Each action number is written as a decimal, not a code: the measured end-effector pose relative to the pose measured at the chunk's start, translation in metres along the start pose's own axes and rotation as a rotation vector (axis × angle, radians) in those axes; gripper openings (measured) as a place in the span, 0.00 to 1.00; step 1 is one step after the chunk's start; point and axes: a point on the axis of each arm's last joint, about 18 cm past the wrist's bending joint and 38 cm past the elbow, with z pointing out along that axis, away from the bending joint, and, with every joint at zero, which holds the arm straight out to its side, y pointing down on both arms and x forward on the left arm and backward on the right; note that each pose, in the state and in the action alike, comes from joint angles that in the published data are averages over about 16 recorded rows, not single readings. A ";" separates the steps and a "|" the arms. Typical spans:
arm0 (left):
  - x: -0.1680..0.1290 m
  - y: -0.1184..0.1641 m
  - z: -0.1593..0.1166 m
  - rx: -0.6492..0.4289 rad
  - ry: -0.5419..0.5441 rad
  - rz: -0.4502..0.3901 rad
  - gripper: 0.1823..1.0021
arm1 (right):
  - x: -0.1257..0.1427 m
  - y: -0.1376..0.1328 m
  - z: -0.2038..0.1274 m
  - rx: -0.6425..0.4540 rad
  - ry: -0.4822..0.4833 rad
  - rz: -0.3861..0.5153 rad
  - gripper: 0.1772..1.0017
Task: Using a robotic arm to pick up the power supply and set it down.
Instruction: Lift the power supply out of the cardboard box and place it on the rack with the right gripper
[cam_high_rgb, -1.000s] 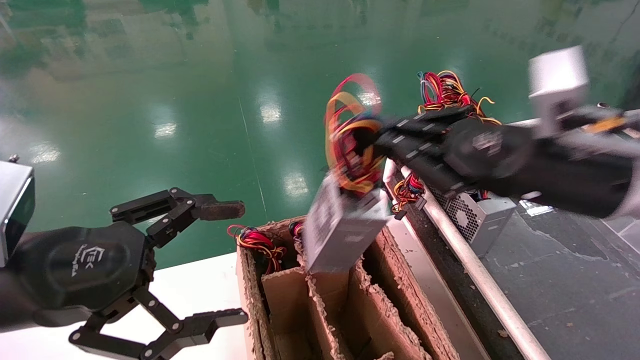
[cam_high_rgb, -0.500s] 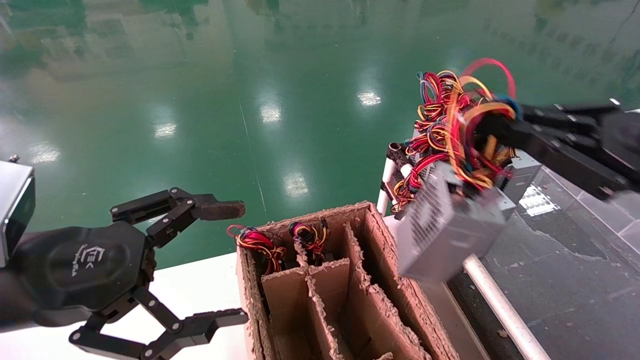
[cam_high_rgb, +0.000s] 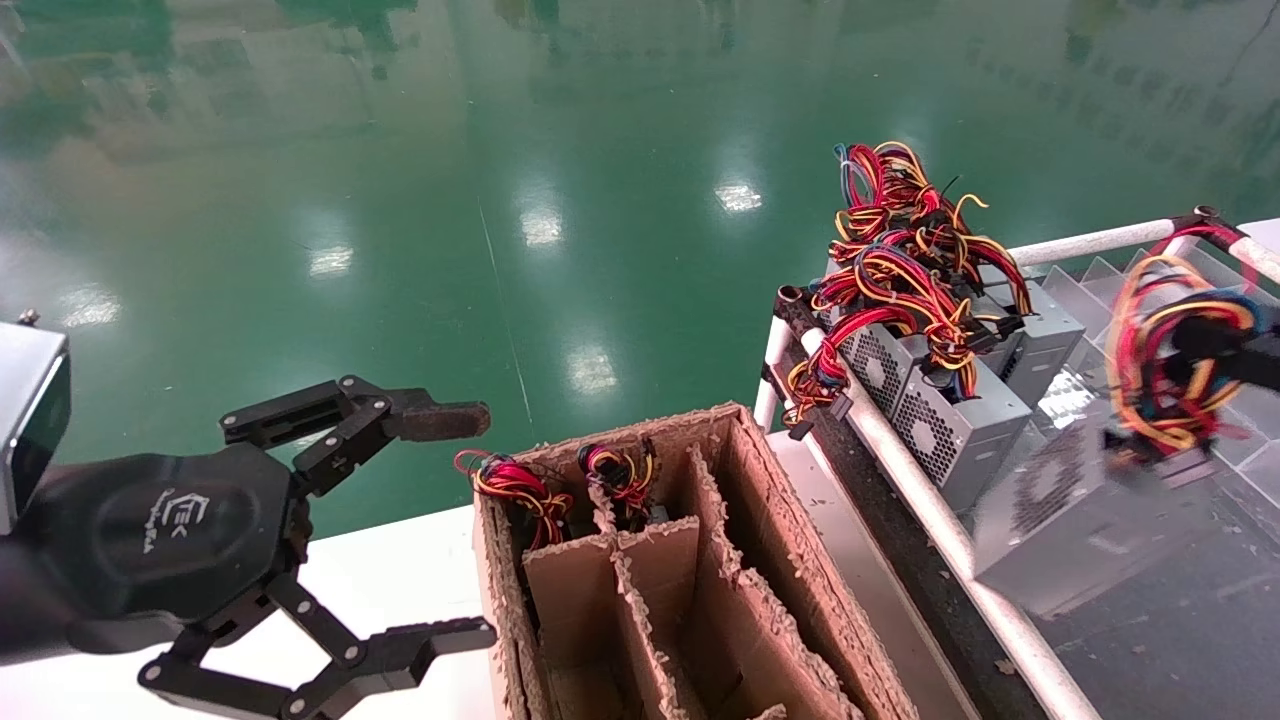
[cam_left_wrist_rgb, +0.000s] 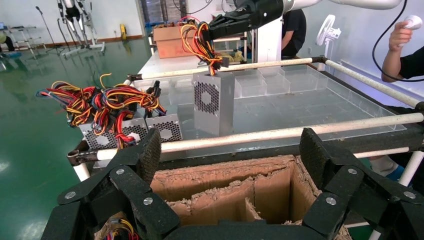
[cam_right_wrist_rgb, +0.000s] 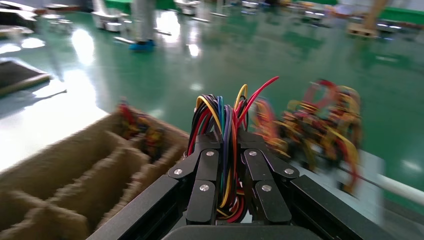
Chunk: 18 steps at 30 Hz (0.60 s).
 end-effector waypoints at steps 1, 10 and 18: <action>0.000 0.000 0.000 0.000 0.000 0.000 1.00 | 0.002 0.002 -0.003 -0.007 0.015 0.001 0.06; 0.000 0.000 0.000 0.000 0.000 0.000 1.00 | 0.024 0.021 -0.011 -0.060 0.116 -0.005 0.06; 0.000 0.000 0.000 0.000 0.000 0.000 1.00 | 0.039 0.038 0.002 -0.106 0.159 -0.016 0.06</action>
